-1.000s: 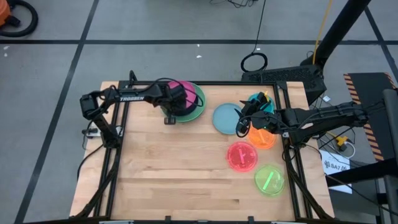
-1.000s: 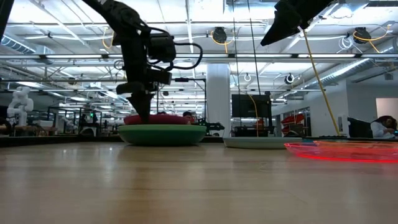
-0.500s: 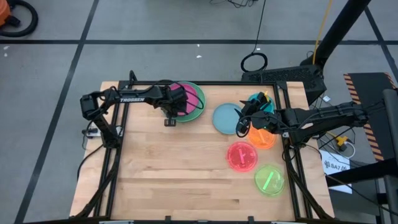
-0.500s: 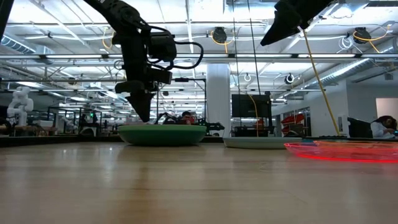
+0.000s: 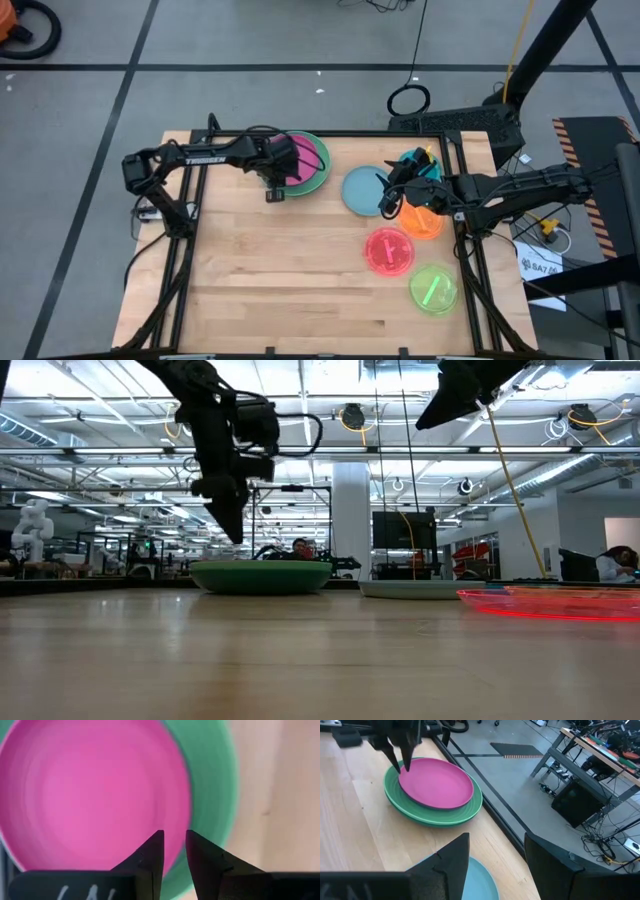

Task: Stack plastic plates
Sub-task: Stack the light blue plate on the pink plate

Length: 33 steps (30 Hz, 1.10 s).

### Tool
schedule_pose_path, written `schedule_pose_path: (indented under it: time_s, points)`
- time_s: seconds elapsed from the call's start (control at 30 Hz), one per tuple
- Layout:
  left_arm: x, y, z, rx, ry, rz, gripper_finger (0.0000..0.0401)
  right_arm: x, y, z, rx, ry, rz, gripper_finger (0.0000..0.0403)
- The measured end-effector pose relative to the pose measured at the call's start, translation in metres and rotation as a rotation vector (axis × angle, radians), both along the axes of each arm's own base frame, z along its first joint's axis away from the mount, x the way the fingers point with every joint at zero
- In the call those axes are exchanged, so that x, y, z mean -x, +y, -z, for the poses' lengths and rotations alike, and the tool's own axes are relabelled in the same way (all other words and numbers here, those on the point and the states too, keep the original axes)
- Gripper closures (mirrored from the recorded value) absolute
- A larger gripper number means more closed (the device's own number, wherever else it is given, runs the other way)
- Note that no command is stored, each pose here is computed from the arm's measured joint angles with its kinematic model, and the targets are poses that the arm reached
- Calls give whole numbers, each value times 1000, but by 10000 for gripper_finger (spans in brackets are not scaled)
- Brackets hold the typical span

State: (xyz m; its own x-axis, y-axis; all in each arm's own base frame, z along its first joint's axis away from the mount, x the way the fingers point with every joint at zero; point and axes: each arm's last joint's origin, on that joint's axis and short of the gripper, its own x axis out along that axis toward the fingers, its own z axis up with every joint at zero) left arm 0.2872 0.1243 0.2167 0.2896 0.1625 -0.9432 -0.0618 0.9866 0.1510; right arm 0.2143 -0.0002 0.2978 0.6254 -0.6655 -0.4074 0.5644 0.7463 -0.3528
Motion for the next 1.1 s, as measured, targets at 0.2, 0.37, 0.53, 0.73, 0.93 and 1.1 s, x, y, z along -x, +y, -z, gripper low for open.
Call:
schedule_pose_path:
  time_s: [0.2,0.37,0.53,0.73,0.93,1.1]
  points:
    - [16,-12,-27,61,-179,12,313,-1,0,-1,-16,-32,8,220]
    - [40,-29,-34,59,-361,43,313,-11,0,-1,-22,-87,13,220]
    - [66,-40,-33,14,-498,43,313,-35,-9,4,-38,-118,-55,220]
    - [92,-44,-40,-58,-595,31,313,-56,-31,14,-80,-154,-100,220]
    - [118,-43,-46,-131,-658,10,313,-66,-59,22,-131,-204,-90,220]
    - [134,-47,-41,-150,-711,-15,313,-73,-66,22,-182,-222,-90,220]
